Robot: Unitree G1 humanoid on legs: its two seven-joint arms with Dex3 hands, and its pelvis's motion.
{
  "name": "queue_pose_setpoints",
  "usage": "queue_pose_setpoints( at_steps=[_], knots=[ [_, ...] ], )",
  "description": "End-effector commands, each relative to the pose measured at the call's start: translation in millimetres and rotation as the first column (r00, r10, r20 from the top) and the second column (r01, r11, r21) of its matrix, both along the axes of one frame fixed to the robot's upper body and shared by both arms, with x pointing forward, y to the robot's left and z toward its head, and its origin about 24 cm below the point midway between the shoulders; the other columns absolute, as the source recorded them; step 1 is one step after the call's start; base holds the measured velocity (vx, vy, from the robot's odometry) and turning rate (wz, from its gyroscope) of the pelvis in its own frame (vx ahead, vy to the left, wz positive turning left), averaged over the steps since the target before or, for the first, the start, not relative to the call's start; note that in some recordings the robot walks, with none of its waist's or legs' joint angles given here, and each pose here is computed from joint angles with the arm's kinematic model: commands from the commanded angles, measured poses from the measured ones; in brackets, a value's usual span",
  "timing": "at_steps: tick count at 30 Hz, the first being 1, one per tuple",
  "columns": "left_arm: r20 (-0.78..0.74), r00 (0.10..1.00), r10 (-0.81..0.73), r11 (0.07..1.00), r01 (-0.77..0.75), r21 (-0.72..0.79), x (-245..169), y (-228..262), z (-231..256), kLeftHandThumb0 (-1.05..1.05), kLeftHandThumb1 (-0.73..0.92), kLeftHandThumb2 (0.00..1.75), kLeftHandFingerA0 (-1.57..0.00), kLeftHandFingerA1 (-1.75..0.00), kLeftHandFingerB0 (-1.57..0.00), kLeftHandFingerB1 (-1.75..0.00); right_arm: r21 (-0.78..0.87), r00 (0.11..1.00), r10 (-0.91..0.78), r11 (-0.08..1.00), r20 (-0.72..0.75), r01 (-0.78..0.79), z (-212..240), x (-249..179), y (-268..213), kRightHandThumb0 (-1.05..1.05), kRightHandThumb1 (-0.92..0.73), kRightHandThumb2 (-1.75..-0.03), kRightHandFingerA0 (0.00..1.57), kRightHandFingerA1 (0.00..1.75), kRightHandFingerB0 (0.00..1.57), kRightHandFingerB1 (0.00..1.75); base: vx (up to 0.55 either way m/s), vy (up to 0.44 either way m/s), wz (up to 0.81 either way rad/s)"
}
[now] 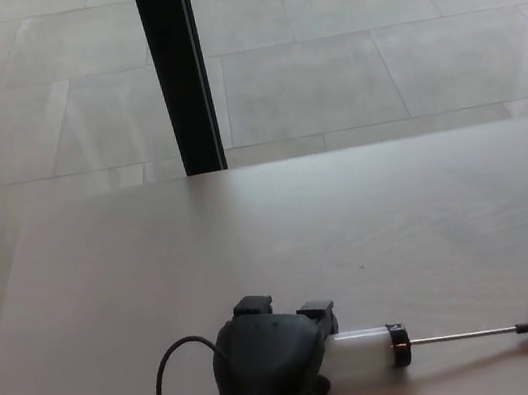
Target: The robot uses its left hand to lift the air pump kept on the middle of the desk and use the right hand to compress the handle
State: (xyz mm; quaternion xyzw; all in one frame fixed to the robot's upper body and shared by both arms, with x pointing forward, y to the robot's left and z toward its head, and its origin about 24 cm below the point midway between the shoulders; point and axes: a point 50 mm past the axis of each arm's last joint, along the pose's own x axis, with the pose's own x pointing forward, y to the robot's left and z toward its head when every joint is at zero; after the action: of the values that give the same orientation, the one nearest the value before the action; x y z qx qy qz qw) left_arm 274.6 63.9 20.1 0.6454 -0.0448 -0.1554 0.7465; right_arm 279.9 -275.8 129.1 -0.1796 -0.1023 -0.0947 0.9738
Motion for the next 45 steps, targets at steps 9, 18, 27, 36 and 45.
queue_pose_setpoints(
  at_steps=[9,18,27,36,45],
  knots=[
    [-0.098,0.991,0.094,0.960,-0.116,-0.254,-18.6,39.2,-26.0,-0.12,0.72,0.96,-0.67,-1.75,-0.58,-1.54,0.068,0.999,-0.009,0.998,-0.038,0.012,-6.0,-0.7,-6.2,-0.53,-0.78,-0.63,0.44,0.58,0.39,0.39,0.00,0.000,0.00],
    [0.008,0.991,0.132,0.898,-0.116,-0.424,-9.2,43.0,-3.4,-0.13,0.61,1.13,-0.69,-1.75,-0.59,-1.59,0.082,0.991,0.049,0.996,-0.121,-0.040,-0.5,9.0,-5.7,-0.74,-0.92,-0.70,0.28,0.53,0.24,0.33,0.00,0.000,0.00],
    [0.069,0.990,0.125,0.895,-0.083,-0.438,-4.3,44.7,1.3,-0.09,0.56,1.23,-0.73,-1.75,-0.64,-1.62,0.092,0.980,0.076,0.994,-0.182,-0.060,-5.5,21.1,13.3,-0.87,-0.90,-0.76,0.08,0.41,0.15,0.33,0.00,0.000,0.00],
    [0.074,0.984,0.164,0.854,-0.105,-0.510,-6.7,46.4,0.9,-0.06,0.56,1.24,-0.75,-1.75,-0.67,-1.60,0.178,0.966,0.103,0.982,-0.237,-0.061,-18.2,24.4,39.1,-0.78,-0.92,-0.78,0.05,0.39,0.14,0.33,0.00,0.000,0.00],
    [0.122,0.971,0.205,0.849,-0.114,-0.515,12.6,57.7,21.2,-0.02,0.62,1.13,-0.72,-1.75,-0.62,-1.62,0.177,0.949,0.132,0.981,-0.286,-0.083,-24.7,23.0,57.2,-0.83,-0.92,-0.85,0.01,0.36,0.11,0.30,0.00,0.000,0.00]
  ],
)
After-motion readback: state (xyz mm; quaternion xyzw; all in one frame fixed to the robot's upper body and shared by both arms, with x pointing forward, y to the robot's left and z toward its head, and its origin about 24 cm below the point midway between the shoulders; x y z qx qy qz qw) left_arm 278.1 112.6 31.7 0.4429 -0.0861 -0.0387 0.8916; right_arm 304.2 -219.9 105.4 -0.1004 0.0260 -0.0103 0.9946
